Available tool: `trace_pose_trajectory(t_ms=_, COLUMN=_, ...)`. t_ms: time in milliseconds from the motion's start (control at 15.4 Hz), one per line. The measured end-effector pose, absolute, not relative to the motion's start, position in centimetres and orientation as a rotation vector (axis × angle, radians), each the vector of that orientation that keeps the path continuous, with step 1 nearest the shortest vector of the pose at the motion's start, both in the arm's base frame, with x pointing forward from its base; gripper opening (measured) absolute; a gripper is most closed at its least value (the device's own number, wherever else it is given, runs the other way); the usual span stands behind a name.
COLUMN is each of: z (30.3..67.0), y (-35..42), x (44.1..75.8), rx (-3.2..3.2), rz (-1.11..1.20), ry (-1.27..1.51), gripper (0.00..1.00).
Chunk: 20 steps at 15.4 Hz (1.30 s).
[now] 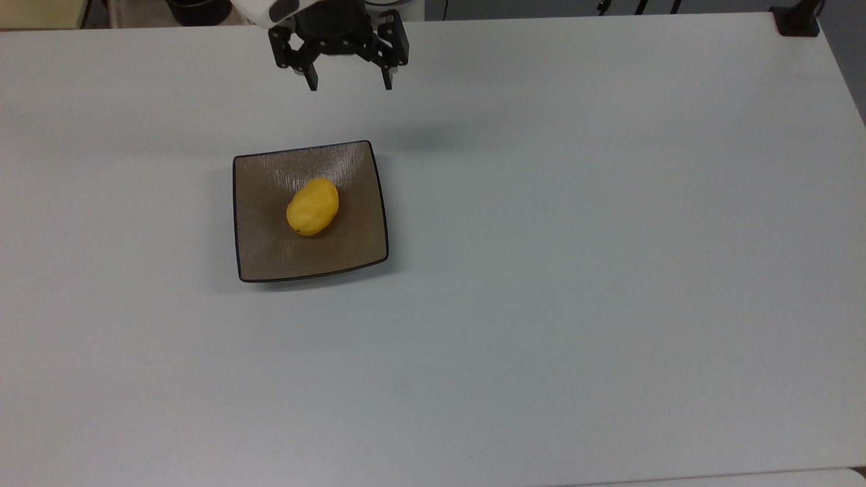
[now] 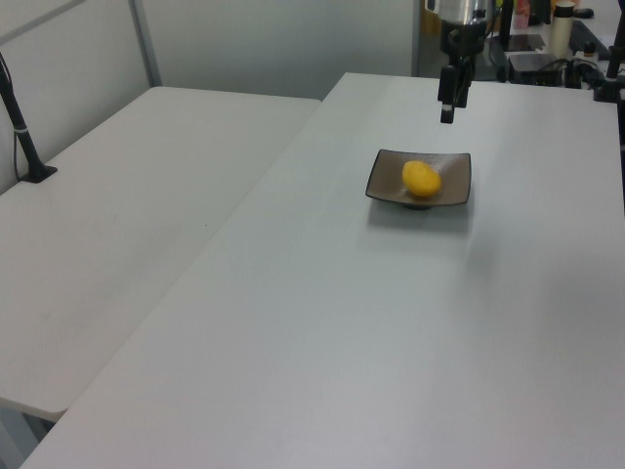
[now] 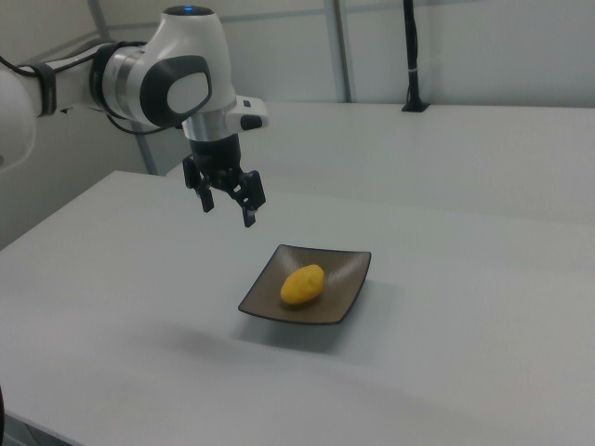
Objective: Put potatoes on a ceramic plate
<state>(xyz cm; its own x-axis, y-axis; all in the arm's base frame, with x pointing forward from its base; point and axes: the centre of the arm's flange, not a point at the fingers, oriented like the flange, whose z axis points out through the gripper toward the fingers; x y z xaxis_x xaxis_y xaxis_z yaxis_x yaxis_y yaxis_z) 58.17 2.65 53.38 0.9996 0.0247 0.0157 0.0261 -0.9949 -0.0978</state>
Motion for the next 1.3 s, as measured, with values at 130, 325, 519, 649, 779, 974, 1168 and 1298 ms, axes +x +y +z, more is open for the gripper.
trace_pose_trajectory(t_ms=130, z=54.0, y=2.7, x=57.7, rx=-3.038, rz=-0.014, ry=-0.042, gripper=1.00)
trace_pose_trajectory(t_ms=325, z=54.8, y=4.3, x=57.2, rx=-3.035, rz=-0.023, ry=-0.079, gripper=1.00)
trace_pose_trajectory(t_ms=519, z=55.6, y=5.7, x=56.7, rx=-3.033, rz=-0.039, ry=-0.070, gripper=1.00)
trace_pose_trajectory(t_ms=649, z=56.1, y=5.7, x=56.5, rx=-3.032, rz=-0.052, ry=-0.065, gripper=1.00)
trace_pose_trajectory(t_ms=779, z=56.3, y=6.0, x=56.4, rx=-3.032, rz=-0.056, ry=-0.071, gripper=1.00)
trace_pose_trajectory(t_ms=974, z=56.4, y=7.6, x=56.1, rx=-3.052, rz=-0.059, ry=-0.127, gripper=1.00)
trace_pose_trajectory(t_ms=1168, z=56.7, y=8.2, x=55.8, rx=-3.092, rz=-0.062, ry=-0.169, gripper=1.00)
trace_pose_trajectory(t_ms=1298, z=56.8, y=8.0, x=55.5, rx=-3.109, rz=-0.038, ry=-0.174, gripper=1.00)
